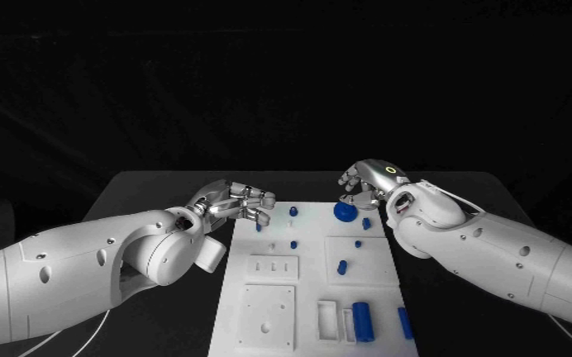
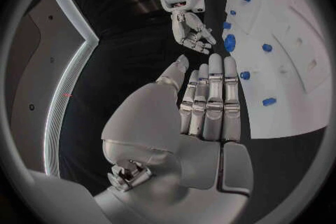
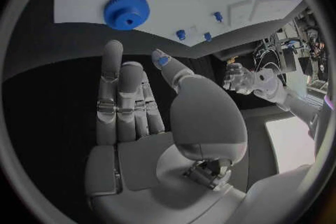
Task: Assemble the parts on the task board
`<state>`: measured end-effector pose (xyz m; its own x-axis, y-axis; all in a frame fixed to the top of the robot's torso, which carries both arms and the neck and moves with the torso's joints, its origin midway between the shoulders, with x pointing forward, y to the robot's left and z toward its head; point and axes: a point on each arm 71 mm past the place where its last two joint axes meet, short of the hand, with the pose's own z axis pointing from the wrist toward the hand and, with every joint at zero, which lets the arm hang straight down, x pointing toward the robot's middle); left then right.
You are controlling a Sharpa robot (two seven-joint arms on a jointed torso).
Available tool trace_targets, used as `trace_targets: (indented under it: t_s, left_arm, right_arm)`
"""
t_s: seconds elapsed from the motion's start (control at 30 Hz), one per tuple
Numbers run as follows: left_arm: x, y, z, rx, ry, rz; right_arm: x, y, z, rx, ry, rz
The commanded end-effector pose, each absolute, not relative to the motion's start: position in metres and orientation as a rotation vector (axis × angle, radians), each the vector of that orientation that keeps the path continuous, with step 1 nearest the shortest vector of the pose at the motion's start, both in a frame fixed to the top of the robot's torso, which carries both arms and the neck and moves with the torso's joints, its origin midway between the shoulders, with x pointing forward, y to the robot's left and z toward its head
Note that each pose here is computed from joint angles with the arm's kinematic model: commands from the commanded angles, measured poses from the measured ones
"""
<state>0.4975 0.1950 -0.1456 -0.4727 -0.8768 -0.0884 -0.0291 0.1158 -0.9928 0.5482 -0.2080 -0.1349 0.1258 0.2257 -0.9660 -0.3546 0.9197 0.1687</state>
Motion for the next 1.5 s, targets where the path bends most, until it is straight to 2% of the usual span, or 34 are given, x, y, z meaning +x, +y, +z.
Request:
trace_targets:
  t_s: [0.03,0.23,0.53,0.9,1.5]
  left_arm:
    - [0.498,0.194,-0.144,-0.883,1.649,-1.462]
    - [0.498,0.194,-0.144,-0.882,1.651,-1.464]
    - [0.498,0.194,-0.144,-0.882,1.653,-1.465]
    - [0.499,0.195,-0.144,-0.882,1.654,-1.465]
    - [0.498,0.194,-0.144,-0.88,1.661,-1.469]
  right_arm:
    - [0.548,-0.217,-0.139,-0.073,1.491,0.476]
    - [0.553,-0.236,-0.143,-0.034,1.582,0.47]
    - [0.561,-0.238,-0.152,-0.05,1.652,0.434]
    - [0.564,-0.229,-0.157,-0.059,1.657,0.44]
    - [0.571,-0.225,-0.163,-0.072,1.638,0.385]
